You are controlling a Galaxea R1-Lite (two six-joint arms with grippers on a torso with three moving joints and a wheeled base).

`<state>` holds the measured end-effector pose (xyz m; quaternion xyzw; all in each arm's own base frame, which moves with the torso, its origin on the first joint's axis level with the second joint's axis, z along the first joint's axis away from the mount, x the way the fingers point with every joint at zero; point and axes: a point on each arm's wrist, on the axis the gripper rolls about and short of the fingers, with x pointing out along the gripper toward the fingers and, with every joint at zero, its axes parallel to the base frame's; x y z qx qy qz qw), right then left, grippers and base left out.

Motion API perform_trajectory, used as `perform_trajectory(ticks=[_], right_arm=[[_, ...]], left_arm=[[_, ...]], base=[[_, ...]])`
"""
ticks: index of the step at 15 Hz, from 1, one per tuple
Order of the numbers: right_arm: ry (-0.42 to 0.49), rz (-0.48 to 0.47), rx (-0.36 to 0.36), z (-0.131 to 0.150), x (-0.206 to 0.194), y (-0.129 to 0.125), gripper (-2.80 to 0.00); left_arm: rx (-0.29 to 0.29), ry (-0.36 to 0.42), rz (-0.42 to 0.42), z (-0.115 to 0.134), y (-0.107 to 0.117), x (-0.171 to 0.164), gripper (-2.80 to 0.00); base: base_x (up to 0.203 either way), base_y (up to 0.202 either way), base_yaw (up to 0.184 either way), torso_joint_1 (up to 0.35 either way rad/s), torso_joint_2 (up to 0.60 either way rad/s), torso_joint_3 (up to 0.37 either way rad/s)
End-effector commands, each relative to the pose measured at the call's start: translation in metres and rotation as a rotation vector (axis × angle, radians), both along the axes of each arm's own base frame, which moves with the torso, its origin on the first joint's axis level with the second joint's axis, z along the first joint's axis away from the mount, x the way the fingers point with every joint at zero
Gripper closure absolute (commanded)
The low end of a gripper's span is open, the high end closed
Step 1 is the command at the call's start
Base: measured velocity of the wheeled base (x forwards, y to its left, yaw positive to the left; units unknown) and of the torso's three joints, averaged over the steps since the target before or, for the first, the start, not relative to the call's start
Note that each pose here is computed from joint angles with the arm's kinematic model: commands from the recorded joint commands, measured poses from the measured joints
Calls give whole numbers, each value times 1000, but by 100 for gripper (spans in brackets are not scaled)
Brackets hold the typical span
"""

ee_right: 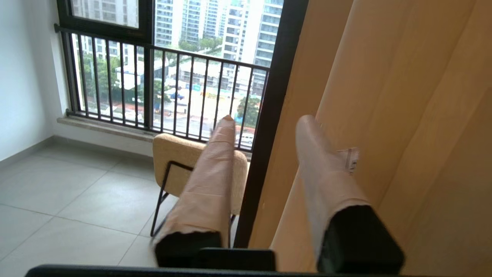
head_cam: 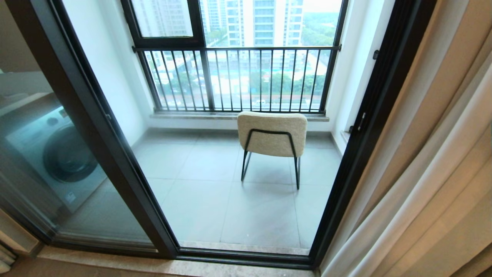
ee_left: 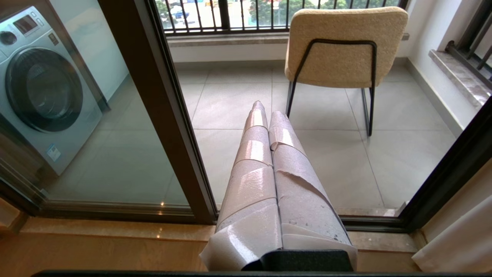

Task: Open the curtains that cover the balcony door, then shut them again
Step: Close the inner curtains on both sides

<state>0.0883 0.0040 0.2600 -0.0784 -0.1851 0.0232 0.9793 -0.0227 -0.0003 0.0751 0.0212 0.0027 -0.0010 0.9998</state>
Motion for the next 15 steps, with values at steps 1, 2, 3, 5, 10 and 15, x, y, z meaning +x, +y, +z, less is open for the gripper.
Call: perform_trajectory(ticks=[1, 2, 3, 5, 10, 15], right_arm=[[-17, -2, 0, 7, 3, 0, -280], [-15, -3, 1, 8, 5, 0, -280], [-14, -6, 2, 10, 7, 0, -280], [-8, -20, 2, 14, 15, -1, -280], [58, -134, 3, 23, 36, -15, -280], [80, -192, 6, 47, 64, -28, -280]], left_arm=[[1, 1, -1, 0, 0, 0, 0], [1, 1, 0, 0, 0, 0, 0], [1, 1, 0, 0, 0, 0, 0], [1, 1, 1, 0, 0, 0, 0], [1, 1, 0, 0, 0, 0, 0], [1, 1, 0, 0, 0, 0, 0]], base=[[0, 0, 0, 0, 0, 0], [0, 0, 0, 0, 0, 0], [0, 0, 0, 0, 0, 0], [0, 0, 0, 0, 0, 0], [0, 0, 0, 0, 0, 0], [0, 0, 0, 0, 0, 0]])
